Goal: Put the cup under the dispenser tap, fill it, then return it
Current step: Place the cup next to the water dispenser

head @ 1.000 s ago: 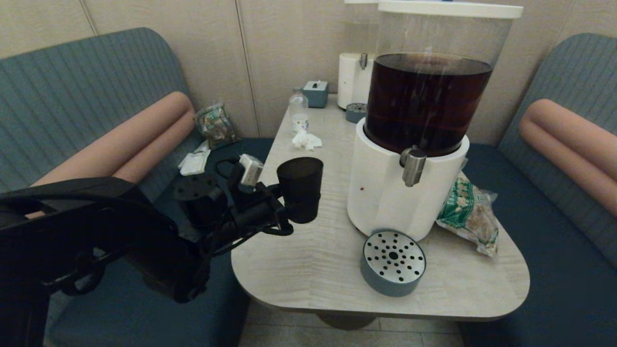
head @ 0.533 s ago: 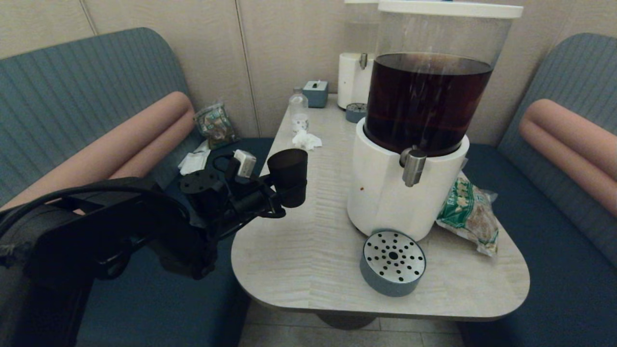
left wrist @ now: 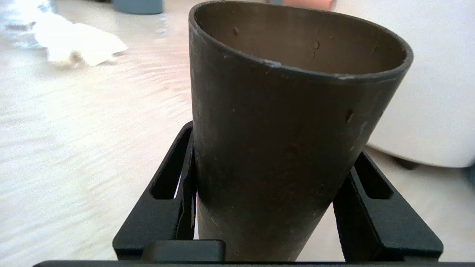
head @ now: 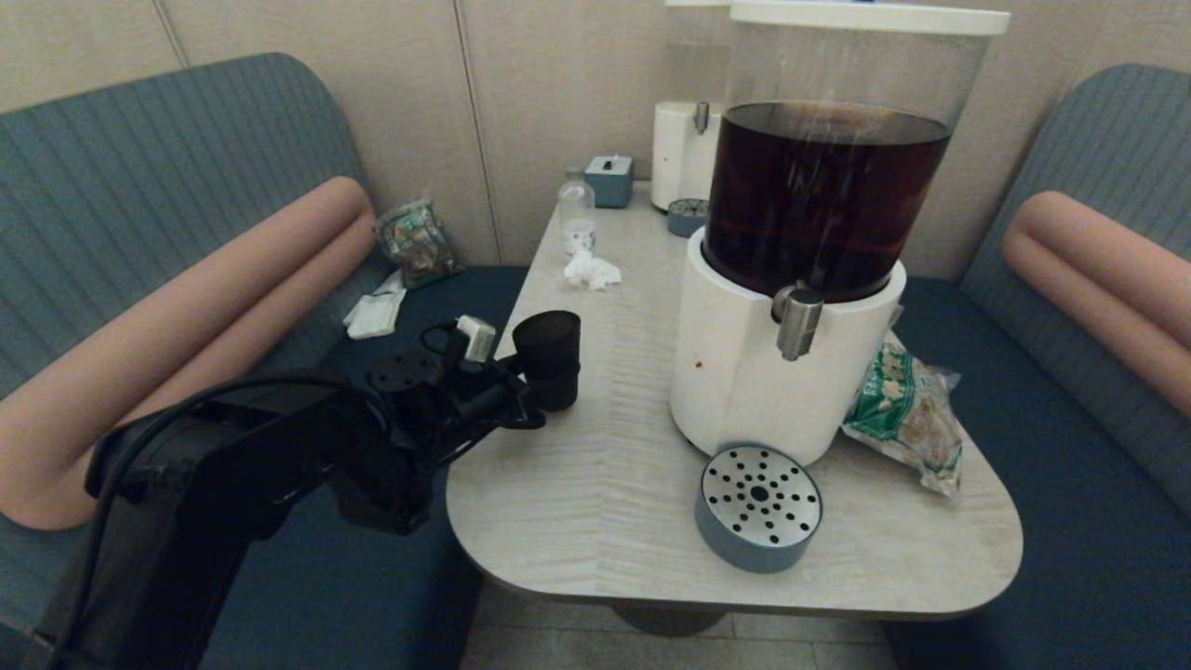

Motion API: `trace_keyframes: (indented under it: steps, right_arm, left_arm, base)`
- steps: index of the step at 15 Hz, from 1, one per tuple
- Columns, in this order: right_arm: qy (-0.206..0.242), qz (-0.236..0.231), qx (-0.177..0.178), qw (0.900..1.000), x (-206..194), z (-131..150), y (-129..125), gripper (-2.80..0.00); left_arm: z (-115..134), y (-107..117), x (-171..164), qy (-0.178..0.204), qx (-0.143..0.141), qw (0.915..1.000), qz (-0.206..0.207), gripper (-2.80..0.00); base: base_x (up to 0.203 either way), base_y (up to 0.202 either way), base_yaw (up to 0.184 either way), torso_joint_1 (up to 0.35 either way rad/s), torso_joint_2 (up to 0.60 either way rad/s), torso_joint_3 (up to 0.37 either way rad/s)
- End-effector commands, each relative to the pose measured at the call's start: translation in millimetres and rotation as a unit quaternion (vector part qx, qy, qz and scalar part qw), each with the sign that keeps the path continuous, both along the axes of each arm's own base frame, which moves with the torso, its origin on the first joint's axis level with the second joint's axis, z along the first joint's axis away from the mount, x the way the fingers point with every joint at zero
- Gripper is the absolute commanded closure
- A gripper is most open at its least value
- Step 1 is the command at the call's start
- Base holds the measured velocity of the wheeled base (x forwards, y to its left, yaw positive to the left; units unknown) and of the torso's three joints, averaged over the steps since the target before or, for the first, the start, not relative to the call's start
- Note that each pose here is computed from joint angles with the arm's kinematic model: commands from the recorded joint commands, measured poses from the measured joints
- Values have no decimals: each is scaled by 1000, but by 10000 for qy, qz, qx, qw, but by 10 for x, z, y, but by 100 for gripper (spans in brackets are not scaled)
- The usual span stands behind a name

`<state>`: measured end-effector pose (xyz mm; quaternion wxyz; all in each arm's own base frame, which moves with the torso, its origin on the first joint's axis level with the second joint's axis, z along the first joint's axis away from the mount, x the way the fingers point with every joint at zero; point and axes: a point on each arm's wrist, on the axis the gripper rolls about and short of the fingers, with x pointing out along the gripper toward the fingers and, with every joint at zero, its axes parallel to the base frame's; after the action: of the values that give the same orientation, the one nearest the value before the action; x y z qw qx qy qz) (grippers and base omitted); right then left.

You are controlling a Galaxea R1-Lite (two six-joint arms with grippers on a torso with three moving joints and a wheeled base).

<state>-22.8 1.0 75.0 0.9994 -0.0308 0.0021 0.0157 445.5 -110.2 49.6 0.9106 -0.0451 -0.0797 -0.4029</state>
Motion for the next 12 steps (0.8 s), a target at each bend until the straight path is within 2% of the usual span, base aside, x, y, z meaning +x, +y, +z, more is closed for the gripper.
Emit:
trace_keyframes:
  steps: [1,9,10,12]
  right_arm:
    - [5,5,-5,10000,1,0,0,0]
    - [5,5,2,10000,1,0,0,0]
    - [11,5,-5,10000,1,-1,0,0]
    - [7,0,-5,10000,1,0,0,0]
  left_arm:
    - [-137,37,51,64,12,10000,37,0]
    - [-210,73,58,133,49,9999,76,0]
    - [-186,74,57,116,36,9999,74,-280]
    - [-129,75,47,75,16,9999,72,-280]
  base:
    - [0,0,0,0,0,0]
    - [0,0,0,0,0,0]
    - [0,0,0,0,0,0]
    - [0,0,0,0,0,0]
